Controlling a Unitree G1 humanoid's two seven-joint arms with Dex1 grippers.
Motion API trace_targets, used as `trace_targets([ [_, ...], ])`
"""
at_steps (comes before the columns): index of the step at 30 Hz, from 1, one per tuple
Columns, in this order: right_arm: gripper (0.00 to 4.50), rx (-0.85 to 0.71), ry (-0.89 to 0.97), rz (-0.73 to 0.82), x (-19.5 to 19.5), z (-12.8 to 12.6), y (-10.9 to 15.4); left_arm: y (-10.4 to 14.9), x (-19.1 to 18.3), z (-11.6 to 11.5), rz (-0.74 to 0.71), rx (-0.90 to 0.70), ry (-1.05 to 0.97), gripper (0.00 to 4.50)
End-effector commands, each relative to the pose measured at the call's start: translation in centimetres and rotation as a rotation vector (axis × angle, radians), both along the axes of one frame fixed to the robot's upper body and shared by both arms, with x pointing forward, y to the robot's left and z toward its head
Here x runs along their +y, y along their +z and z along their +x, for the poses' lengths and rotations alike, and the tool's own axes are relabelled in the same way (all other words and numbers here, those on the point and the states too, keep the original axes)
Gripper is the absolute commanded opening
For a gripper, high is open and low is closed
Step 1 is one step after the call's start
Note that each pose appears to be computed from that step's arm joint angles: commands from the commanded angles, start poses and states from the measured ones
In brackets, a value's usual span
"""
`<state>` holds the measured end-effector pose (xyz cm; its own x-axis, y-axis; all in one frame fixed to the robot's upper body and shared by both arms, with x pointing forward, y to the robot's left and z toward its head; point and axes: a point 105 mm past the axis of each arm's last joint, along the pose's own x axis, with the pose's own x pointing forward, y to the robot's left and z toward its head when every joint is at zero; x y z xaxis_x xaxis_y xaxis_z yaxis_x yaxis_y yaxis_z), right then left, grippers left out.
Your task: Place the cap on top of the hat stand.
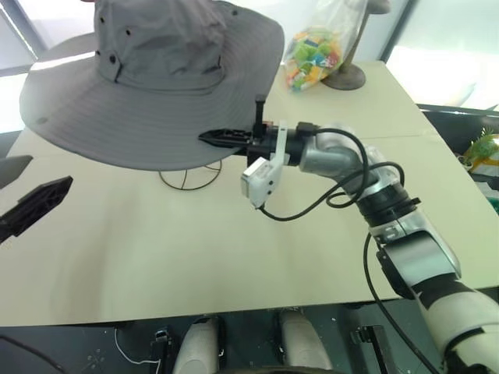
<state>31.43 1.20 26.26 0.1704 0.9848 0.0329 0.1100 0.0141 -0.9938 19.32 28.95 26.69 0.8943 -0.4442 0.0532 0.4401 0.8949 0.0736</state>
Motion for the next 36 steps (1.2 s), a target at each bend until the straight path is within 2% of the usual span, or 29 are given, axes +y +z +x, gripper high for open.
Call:
trace_targets([
  [1, 0.04, 0.01, 0.049, 0.033, 0.3, -1.0, 0.9, 0.7, -0.1, -0.1, 0.017, -0.043, 0.003, 4.5],
  [4, 0.04, 0.02, 0.044, 0.03, 0.2, -1.0, 0.9, 0.6, -0.2, 0.0, 0.016, -0.043, 0.0, 4.5],
  [7, 0.92, 0.038, 0.031, 0.027, 0.0, -0.7, 0.8, 0.7, -0.2, 0.1, 0.017, -0.044, -0.003, 4.5],
  [14, 4.44, 0.025, 0.004, 0.022, -0.4, -0.4, 0.7, 0.9, -0.1, 0.2, 0.018, -0.046, -0.006, 4.5],
  [15, 4.48, 0.012, 0.001, 0.012, -0.5, -0.4, 0.5, 0.8, -0.1, 0.3, 0.02, -0.045, -0.008, 4.5],
  [20, 4.48, -0.034, -0.015, -0.013, -0.8, -0.3, 0.1, 0.8, -0.2, 0.5, 0.022, -0.043, -0.015, 4.5],
  [25, 4.48, -0.046, -0.037, 0.002, -0.6, 0.1, 0.8, 0.7, -0.2, 0.8, 0.021, -0.043, -0.024, 4.5],
  [28, 3.66, -0.066, -0.052, 0.002, -0.7, 0.4, 1.1, 0.7, -0.2, 0.9, 0.017, -0.045, -0.026, 4.5],
  [33, 1.0, -0.123, -0.069, -0.008, -1.0, 0.5, 1.5, 0.6, -0.2, 0.8, 0.012, -0.044, -0.025, 4.5],
  [35, 0.08, -0.152, -0.073, -0.026, -1.0, 0.6, 1.4, 0.6, -0.2, 0.8, 0.011, -0.044, -0.023, 4.5],
  [36, 0.08, -0.164, -0.076, -0.034, -1.1, 0.6, 1.3, 0.6, -0.2, 0.7, 0.01, -0.044, -0.021, 4.5],
])
